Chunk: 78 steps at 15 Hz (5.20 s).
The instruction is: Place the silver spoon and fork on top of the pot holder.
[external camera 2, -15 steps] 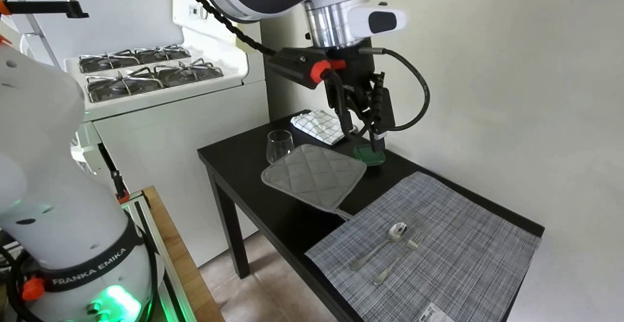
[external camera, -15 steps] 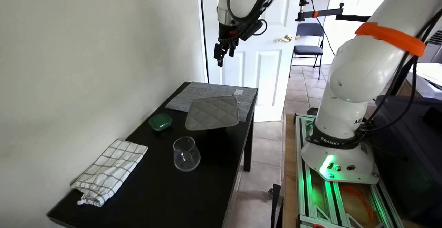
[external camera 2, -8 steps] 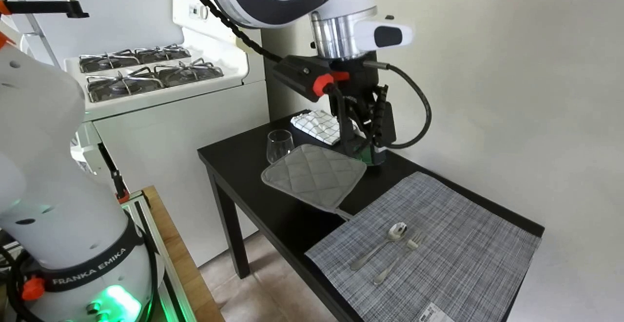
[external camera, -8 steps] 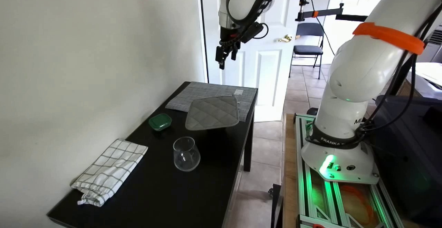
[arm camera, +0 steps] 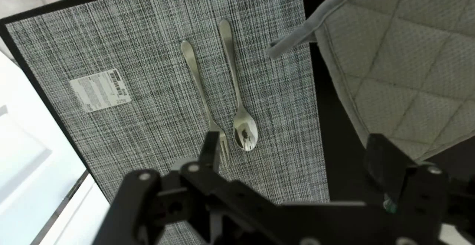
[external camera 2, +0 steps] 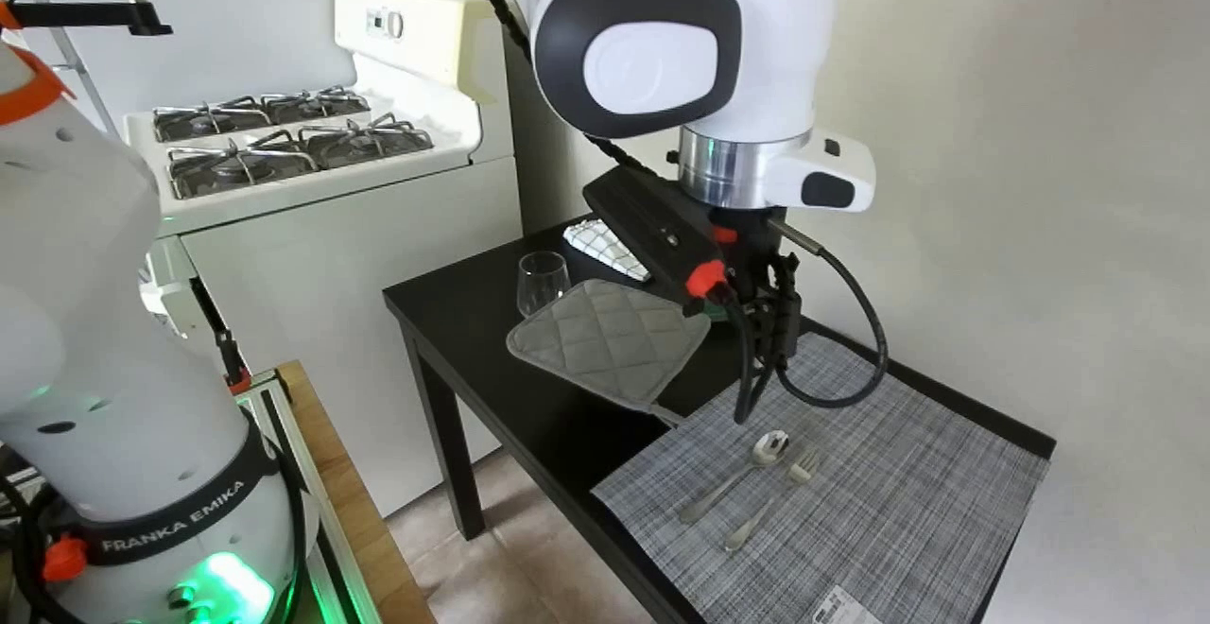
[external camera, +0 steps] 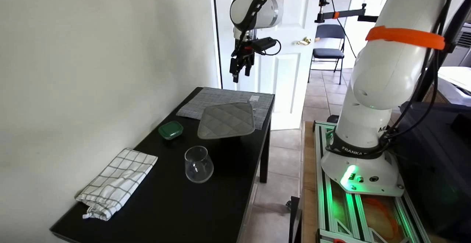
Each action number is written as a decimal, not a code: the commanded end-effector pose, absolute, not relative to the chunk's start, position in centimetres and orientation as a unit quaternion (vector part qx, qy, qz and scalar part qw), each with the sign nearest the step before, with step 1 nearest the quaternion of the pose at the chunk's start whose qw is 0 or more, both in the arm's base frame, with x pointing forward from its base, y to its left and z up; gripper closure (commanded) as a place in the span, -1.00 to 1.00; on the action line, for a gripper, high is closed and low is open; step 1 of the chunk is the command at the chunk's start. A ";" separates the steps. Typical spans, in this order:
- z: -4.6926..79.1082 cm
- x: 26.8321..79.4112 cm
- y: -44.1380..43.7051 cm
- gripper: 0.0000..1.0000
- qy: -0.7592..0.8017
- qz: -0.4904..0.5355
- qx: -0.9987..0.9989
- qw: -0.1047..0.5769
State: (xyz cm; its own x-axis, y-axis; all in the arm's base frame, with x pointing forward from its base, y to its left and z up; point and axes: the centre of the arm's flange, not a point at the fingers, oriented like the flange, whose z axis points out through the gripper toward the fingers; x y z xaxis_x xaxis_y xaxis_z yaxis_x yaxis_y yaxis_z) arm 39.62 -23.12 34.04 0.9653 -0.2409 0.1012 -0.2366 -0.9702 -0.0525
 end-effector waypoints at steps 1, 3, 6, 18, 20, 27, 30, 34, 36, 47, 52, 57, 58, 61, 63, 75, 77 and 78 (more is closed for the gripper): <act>31.3 42.2 -25.2 -1.00 0.095 -0.040 -0.994 0.039; 30.0 43.1 -25.6 -1.00 0.086 -0.028 -0.995 0.038; 28.1 44.1 -25.9 -1.00 0.081 -0.012 -0.996 0.030; 21.2 46.1 -27.0 -1.00 0.085 0.039 -0.995 0.039; 20.2 46.2 -27.2 -1.00 0.090 0.039 -0.994 0.044; 17.8 46.8 -27.0 -1.00 0.116 0.029 -0.991 0.059; 17.0 46.8 -26.9 -1.00 0.119 0.023 -0.991 0.055; 16.4 46.7 -26.9 -0.42 0.121 0.016 -0.991 0.051; 16.3 46.7 -26.9 -0.12 0.121 0.016 -0.991 0.052; 15.7 46.4 -26.7 -0.23 0.128 0.022 -0.990 0.060; 15.3 46.3 -26.7 0.02 0.127 0.026 -0.990 0.059; 14.9 46.2 -26.8 0.16 0.127 0.030 -0.990 0.057; 14.9 46.2 -26.8 0.17 0.127 0.030 -0.990 0.057; 15.0 46.4 -27.0 0.56 0.127 0.031 -0.990 0.057; 15.0 46.3 -27.0 0.58 0.126 0.031 -0.990 0.057; 15.2 46.4 -27.2 0.96 0.120 0.032 -0.991 0.049; 15.9 46.5 -27.3 0.96 0.117 0.030 -0.992 0.047; 16.4 46.6 -27.3 0.96 0.116 0.028 -0.992 0.047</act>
